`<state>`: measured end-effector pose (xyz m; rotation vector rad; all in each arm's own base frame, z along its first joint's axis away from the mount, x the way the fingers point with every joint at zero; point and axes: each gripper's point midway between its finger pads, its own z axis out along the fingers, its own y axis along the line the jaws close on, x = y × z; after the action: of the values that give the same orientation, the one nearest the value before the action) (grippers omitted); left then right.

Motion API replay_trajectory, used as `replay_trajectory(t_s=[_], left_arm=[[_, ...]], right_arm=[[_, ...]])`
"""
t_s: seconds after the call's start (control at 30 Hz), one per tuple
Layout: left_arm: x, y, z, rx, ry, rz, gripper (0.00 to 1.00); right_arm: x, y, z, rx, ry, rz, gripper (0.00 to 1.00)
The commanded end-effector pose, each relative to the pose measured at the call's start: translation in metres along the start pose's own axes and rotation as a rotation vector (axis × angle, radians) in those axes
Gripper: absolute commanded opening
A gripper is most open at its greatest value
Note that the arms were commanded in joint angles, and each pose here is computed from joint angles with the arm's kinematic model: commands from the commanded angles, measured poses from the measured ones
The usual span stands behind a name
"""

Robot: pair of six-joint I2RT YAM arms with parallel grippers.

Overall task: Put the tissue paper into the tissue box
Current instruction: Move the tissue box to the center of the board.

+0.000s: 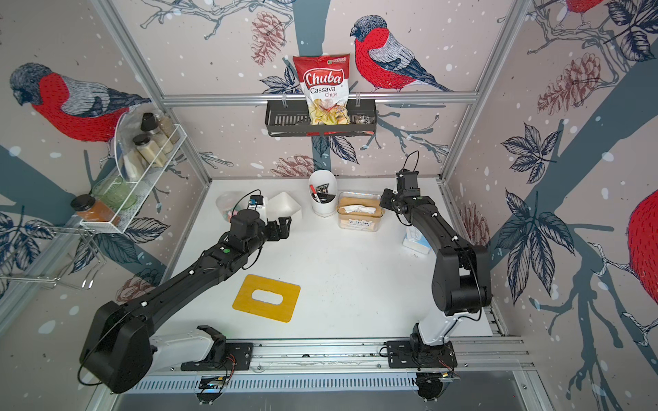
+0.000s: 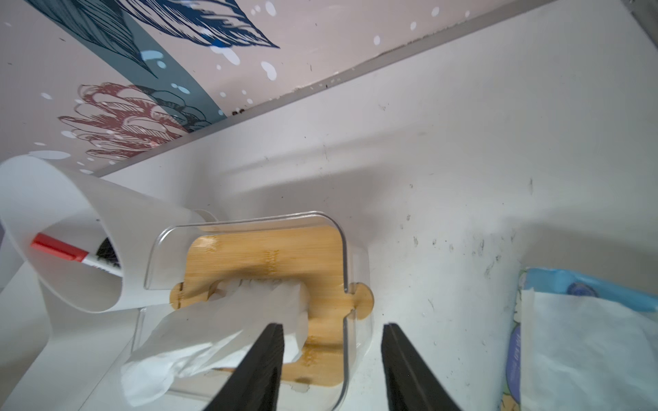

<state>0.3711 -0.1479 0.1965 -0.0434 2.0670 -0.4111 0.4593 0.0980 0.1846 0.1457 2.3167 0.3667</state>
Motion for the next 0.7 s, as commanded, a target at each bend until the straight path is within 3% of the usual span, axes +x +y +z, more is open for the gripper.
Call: replay_trajectory(t_s=[0.0,0.13,0.27,0.43,0.67], left_arm=[[-0.019,0.032,-0.002,-0.047,-0.086,-0.149,0.94],[-0.026,0.084,-0.008,-0.136,-0.166,-0.293,0.92],[-0.022,0.126,0.001,-0.276,-0.169,-0.330,0.90],[-0.009,0.141,0.027,-0.326,-0.109,-0.304,0.85],[0.011,0.142,0.061,-0.302,-0.010,-0.274,0.69]], right_arm=[[-0.002,0.018,-0.021,-0.040,-0.061,-0.045,0.54],[0.008,0.042,-0.041,-0.070,-0.089,-0.098,0.58],[0.015,0.064,-0.049,-0.111,-0.091,-0.140,0.60],[0.021,0.075,-0.049,-0.140,-0.075,-0.155,0.62],[0.033,0.074,-0.044,-0.150,-0.047,-0.151,0.64]])
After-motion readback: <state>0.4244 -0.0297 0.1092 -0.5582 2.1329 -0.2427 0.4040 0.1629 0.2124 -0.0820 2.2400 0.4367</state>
